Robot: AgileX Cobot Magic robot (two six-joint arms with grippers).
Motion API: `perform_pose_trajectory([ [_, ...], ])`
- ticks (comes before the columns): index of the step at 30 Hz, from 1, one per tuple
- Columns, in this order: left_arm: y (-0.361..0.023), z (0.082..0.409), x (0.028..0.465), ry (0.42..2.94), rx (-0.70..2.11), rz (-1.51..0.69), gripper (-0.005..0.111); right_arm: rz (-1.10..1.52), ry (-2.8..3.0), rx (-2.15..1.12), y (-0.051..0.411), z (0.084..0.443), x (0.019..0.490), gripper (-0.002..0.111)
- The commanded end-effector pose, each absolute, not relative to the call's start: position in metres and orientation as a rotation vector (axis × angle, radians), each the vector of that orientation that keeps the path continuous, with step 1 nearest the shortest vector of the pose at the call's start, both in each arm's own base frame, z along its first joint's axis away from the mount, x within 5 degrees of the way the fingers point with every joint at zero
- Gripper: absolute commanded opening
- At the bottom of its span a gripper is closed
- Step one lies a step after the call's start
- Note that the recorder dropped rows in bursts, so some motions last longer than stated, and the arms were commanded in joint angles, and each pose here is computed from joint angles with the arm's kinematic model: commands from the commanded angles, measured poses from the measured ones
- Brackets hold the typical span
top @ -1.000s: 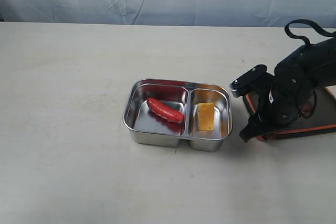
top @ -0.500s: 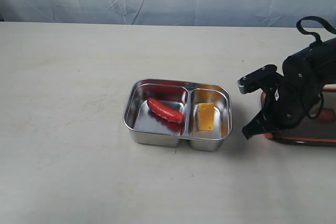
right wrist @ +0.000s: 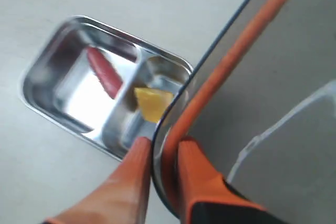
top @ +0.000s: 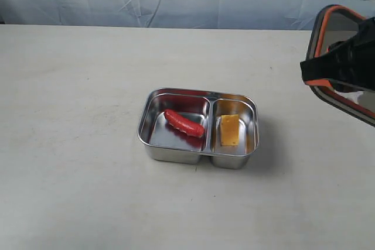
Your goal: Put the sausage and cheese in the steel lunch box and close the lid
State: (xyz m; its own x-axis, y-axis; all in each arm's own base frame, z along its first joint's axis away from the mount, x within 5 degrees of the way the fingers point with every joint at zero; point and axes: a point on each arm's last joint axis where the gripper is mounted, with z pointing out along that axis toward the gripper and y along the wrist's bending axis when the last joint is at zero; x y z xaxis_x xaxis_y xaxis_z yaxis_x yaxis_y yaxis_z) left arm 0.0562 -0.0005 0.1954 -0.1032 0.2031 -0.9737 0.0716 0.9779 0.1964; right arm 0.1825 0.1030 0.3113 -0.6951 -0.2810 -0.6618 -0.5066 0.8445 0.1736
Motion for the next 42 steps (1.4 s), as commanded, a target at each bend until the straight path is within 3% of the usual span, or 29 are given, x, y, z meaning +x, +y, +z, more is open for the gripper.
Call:
perform_pose_trajectory([
  [1,0.003,0.197,0.056,1.637,0.35,0.304,0.0,0.635,2.212,-0.623,0.104,0.339,0.156,-0.001],
  [11,0.0,0.204,0.057,1.535,0.423,0.349,0.0,0.822,2.025,-0.62,0.1,0.368,0.121,-0.001],
  [13,-0.005,0.211,0.056,1.472,0.326,0.186,0.0,0.848,2.005,-0.617,0.1,0.372,0.117,-0.001],
  [17,-0.006,0.226,0.054,1.339,-0.228,-0.482,0.0,0.912,1.969,-0.609,0.1,0.372,0.109,-0.001],
  [19,-0.004,0.229,0.053,1.279,-0.4,-0.664,0.0,0.938,1.973,-0.599,0.1,0.366,0.106,-0.001],
  [26,-0.003,0.232,0.053,1.237,-0.416,-0.686,0.0,0.96,2.003,-0.548,0.093,0.336,0.092,-0.001],
  [30,-0.003,0.232,0.052,1.208,-0.536,-0.858,0.0,0.968,1.966,-0.529,0.089,0.335,0.084,-0.001],
  [32,-0.008,0.236,0.051,1.197,-0.431,-0.838,0.0,0.972,1.947,-0.528,0.087,0.337,0.081,-0.001],
  [37,-0.04,0.284,0.019,0.962,0.156,-0.904,0.0,0.967,1.936,-0.531,0.087,0.338,0.079,-0.001],
  [42,-0.042,0.324,0.014,0.936,0.211,-0.894,0.0,0.971,1.926,-0.534,0.087,0.339,0.079,-0.001],
])
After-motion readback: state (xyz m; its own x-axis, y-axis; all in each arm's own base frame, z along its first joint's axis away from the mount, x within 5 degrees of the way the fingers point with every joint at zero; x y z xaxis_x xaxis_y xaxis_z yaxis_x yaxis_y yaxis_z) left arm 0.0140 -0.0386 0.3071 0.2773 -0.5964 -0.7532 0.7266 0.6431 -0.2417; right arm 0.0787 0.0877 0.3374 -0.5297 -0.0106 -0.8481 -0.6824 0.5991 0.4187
